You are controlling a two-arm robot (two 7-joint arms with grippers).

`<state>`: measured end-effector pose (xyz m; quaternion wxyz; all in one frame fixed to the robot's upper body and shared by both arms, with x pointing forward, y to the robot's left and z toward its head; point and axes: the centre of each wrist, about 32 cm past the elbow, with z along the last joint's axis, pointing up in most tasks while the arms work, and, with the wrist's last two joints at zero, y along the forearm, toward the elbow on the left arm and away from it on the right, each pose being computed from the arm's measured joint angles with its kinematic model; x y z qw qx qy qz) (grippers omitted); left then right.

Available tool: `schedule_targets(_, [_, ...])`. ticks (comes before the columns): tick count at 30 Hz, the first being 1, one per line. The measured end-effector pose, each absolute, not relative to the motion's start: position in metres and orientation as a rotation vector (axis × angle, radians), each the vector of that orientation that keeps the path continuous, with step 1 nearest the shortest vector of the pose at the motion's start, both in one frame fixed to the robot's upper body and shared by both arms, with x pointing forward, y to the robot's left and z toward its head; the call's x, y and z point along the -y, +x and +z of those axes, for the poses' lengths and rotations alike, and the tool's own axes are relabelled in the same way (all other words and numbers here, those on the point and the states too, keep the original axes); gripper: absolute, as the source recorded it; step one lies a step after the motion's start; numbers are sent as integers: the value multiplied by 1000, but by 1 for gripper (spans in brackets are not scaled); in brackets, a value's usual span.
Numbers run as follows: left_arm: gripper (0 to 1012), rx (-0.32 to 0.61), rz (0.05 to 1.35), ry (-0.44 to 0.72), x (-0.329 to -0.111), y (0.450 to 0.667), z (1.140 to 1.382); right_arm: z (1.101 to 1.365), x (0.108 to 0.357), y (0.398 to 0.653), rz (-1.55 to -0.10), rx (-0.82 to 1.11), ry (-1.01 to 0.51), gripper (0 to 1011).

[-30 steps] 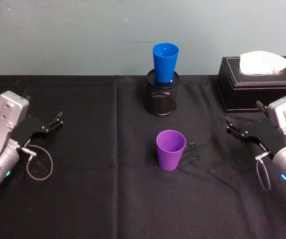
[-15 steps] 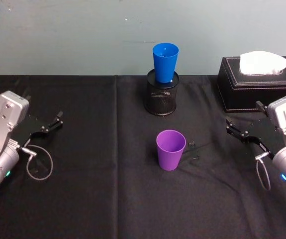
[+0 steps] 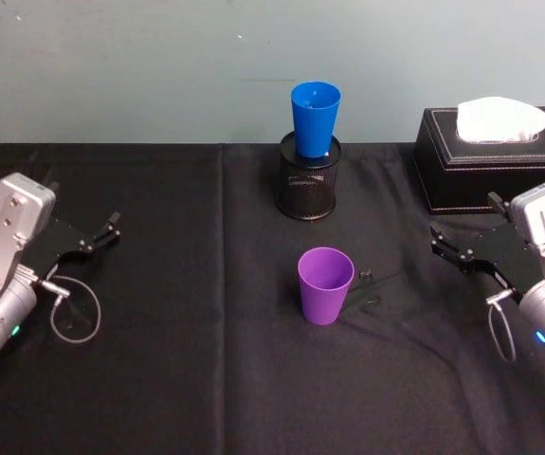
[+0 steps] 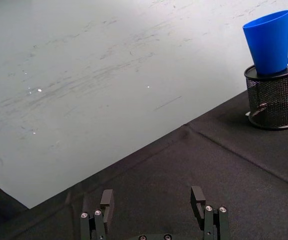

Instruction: Pick up one cup with a gripper and tap it against the other cup.

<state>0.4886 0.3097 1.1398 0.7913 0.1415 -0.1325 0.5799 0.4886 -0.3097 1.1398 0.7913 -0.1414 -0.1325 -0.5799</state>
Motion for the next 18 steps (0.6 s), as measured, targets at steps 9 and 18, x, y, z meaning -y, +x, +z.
schedule_targets(9, [1005,285,1248,304,-310,489,1140,1136,315,480,-1175,271,-260,1003])
schedule_targets(18, [1005,285,1248,305,-310,489,1140,1119,317,468,-928,182,-214,1003])
